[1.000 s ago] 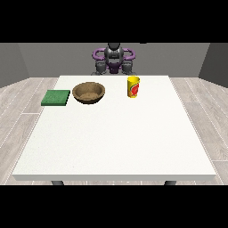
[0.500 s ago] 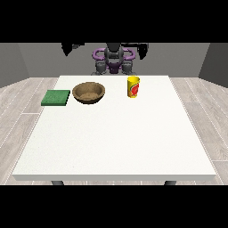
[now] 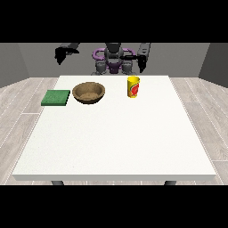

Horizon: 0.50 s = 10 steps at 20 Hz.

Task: Pick the cup and pour the ball into the bowl, then pick the bowl and place it on the pad

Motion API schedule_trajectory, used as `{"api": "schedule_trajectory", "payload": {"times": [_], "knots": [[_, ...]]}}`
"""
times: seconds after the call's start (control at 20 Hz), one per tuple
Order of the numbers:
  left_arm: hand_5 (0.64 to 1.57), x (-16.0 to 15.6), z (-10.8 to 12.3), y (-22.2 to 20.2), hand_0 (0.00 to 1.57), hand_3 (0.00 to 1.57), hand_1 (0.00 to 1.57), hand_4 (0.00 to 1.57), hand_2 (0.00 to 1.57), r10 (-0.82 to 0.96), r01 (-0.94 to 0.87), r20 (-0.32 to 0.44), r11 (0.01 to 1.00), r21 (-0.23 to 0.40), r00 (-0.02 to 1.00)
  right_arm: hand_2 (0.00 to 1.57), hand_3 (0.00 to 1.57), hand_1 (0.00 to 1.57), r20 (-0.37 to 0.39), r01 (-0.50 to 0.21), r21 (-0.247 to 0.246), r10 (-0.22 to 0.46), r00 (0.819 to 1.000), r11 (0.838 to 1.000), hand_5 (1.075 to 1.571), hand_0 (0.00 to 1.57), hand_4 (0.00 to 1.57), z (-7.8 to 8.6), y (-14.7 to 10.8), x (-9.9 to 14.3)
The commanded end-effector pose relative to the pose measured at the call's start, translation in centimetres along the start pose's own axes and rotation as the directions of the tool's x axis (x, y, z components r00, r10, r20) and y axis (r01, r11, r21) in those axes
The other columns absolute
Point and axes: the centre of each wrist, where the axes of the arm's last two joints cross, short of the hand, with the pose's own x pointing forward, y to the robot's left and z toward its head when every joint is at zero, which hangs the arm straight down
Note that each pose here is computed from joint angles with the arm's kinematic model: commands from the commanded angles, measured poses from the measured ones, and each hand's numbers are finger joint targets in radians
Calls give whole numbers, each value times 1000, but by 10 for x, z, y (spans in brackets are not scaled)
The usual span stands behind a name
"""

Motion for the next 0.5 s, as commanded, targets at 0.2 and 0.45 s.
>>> {"api": "schedule_trajectory", "payload": {"times": [0.2, 0.45], "knots": [[1454, -34, -29, 8, 0, 0, 0, 0, 0, -53, 50, 63, 997, 55, 997, 0, 0, 0, 78, 5, 32, -7, 997, 999, 1571, 0, 249, -3, -22, -20], [1470, -64, -29, 13, 0, 0, 0, 0, 0, -71, 71, 2, 996, 46, 997, 0, 0, 0, 30, 11, 32, -12, 999, 999, 1570, 0, 241, -12, -26, -20]]}}
